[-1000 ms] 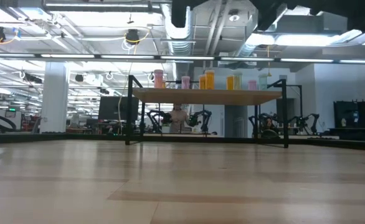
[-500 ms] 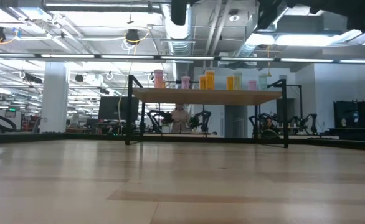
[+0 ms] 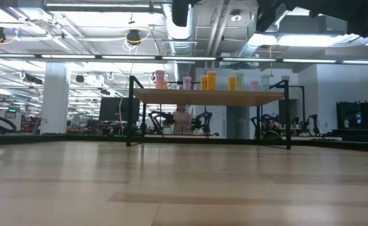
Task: Pick and place medicine bottles onto shelf by color
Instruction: Put the small blue pill bottle on the shelf
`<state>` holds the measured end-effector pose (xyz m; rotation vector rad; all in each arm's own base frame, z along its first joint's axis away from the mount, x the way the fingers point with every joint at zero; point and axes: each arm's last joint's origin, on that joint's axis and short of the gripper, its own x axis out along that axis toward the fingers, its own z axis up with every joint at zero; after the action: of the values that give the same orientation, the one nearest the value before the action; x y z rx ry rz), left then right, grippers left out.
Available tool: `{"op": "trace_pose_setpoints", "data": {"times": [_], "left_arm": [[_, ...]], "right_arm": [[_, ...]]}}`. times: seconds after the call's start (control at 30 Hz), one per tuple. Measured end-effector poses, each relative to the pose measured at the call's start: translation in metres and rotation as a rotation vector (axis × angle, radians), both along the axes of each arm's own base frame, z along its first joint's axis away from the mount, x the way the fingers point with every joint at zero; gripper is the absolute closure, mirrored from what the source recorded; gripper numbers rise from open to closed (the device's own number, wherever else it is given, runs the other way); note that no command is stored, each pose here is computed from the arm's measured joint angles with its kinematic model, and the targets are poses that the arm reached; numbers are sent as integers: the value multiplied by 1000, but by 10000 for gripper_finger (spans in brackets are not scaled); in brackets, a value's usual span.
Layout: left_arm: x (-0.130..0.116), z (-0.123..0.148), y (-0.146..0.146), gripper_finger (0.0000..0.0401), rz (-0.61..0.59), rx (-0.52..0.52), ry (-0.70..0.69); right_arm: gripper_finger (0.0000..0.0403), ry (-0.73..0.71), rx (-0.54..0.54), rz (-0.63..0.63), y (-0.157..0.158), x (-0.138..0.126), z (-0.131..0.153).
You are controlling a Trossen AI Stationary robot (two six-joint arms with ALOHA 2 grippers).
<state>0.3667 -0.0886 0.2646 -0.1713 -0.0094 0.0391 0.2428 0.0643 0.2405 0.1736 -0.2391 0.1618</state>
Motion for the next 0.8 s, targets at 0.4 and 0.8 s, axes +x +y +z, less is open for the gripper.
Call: {"op": "trace_pose_setpoints", "data": {"times": [0.4,0.8], "left_arm": [[0,-1,0,316,-3,-11,14],[0,-5,0,246,8,-31,55]], "right_arm": [[289,1,7,4,0,0,0],[293,-5,8,15,1,0,1]]}}
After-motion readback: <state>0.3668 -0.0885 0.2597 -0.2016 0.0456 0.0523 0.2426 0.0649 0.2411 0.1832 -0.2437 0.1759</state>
